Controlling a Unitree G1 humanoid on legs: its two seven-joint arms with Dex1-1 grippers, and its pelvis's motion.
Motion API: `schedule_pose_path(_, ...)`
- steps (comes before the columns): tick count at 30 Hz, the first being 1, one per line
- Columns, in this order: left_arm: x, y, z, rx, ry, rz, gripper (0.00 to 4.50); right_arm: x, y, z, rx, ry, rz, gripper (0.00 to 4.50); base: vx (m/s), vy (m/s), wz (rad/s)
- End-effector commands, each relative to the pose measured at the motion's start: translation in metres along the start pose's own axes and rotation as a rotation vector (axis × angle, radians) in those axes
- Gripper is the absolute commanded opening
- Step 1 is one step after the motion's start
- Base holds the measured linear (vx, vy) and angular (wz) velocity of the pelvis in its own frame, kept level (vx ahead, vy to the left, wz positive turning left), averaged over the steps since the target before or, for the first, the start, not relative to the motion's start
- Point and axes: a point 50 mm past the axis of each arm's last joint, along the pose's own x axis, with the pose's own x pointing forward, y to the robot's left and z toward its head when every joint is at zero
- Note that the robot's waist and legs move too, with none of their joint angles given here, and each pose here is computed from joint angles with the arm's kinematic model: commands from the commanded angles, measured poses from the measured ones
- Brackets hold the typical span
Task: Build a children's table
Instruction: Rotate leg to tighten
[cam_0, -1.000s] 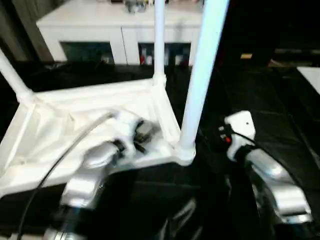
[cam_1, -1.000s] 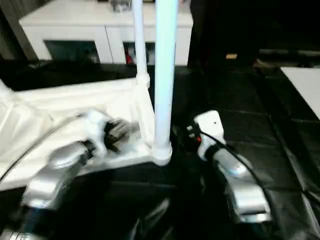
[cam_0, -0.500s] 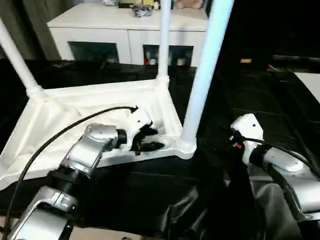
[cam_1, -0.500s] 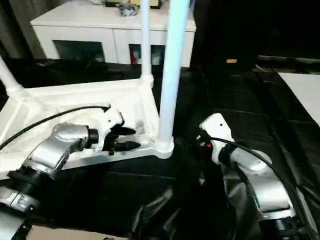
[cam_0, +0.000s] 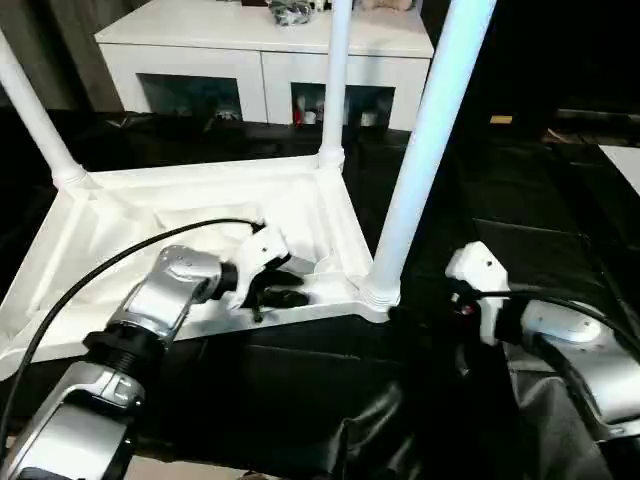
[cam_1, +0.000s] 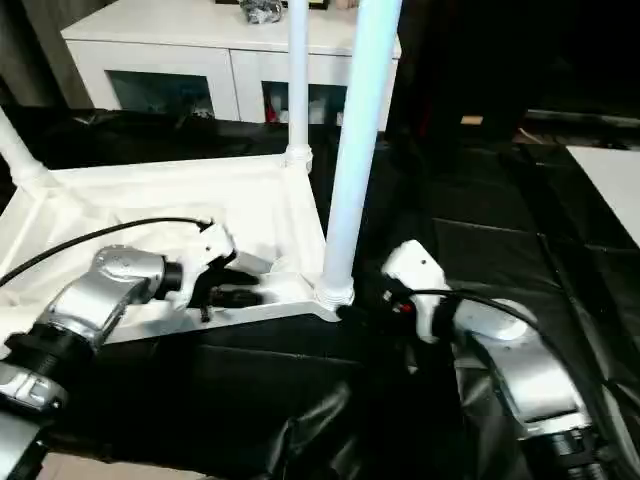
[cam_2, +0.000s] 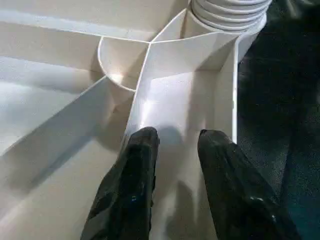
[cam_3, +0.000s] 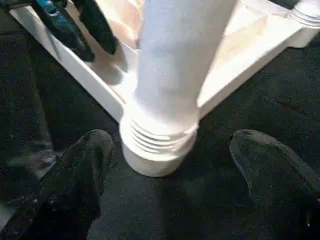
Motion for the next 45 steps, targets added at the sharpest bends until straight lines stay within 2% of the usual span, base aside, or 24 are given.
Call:
schedule_pose_path(1,0.002,-0.007,-0.009,-0.017,0.035,-0.049,1.33,-0.003,-0.004,0.001,-0.006,0.002,-0.028,4.18,0.0,0.0,0.0)
schedule_pose_path(3,0.002,-0.008,-0.008,-0.016,0.014,-0.063,0.99,-0.004,-0.005,0.001,-0.011,0.002,-0.033,4.18,0.0,0.0,0.0)
schedule_pose_path(5,0.002,-0.006,-0.004,-0.02,-0.042,-0.03,0.99,-0.005,-0.006,-0.001,-0.022,0.006,-0.046,4.18,0.0,0.0,0.0)
schedule_pose_path(7,0.001,-0.002,-0.001,-0.025,-0.075,0.006,1.35,-0.005,-0.006,-0.001,-0.026,0.006,-0.049,4.18,0.0,0.0,0.0)
schedule_pose_path(8,-0.001,0.002,0.006,-0.064,-0.14,0.038,1.37,-0.006,-0.006,-0.001,-0.026,-0.003,-0.058,4.18,0.0,0.0,0.0)
schedule_pose_path(10,-0.004,-0.001,0.008,-0.078,-0.155,0.0,1.47,-0.006,-0.005,0.0,-0.024,-0.009,-0.059,4.18,0.0,0.0,0.0)
schedule_pose_path(11,-0.004,-0.001,0.008,-0.078,-0.155,-0.005,1.68,-0.006,-0.005,0.0,-0.023,-0.01,-0.058,4.18,0.0,0.0,0.0)
schedule_pose_path(17,-0.004,-0.011,-0.004,-0.042,-0.056,-0.11,2.16,-0.005,0.002,-0.001,-0.028,-0.006,-0.01,4.18,0.0,0.0,0.0)
schedule_pose_path(20,-0.001,-0.011,-0.011,-0.002,0.001,-0.095,2.34,-0.005,0.003,-0.002,-0.028,0.0,0.009,4.18,0.0,0.0,0.0)
schedule_pose_path(23,0.004,-0.007,-0.017,0.058,0.069,-0.055,2.34,-0.006,0.005,-0.001,-0.023,-0.005,0.024,4.18,0.0,0.0,0.0)
schedule_pose_path(29,0.009,-0.003,-0.012,0.047,0.07,-0.05,2.34,-0.006,0.009,-0.001,-0.015,-0.013,0.047,4.18,0.0,0.0,0.0)
schedule_pose_path(30,0.009,-0.003,-0.011,0.047,0.07,-0.058,2.07,-0.007,0.01,-0.001,-0.017,-0.011,0.049,4.18,0.0,0.0,0.0)
schedule_pose_path(38,0.005,-0.004,-0.017,0.001,0.114,-0.149,1.47,-0.01,0.01,-0.002,-0.015,-0.007,0.05,4.18,0.0,0.0,0.0)
schedule_pose_path(45,0.004,-0.006,-0.019,-0.009,0.114,-0.161,0.85,-0.009,0.007,-0.001,-0.021,-0.008,0.045,4.18,0.0,0.0,0.0)
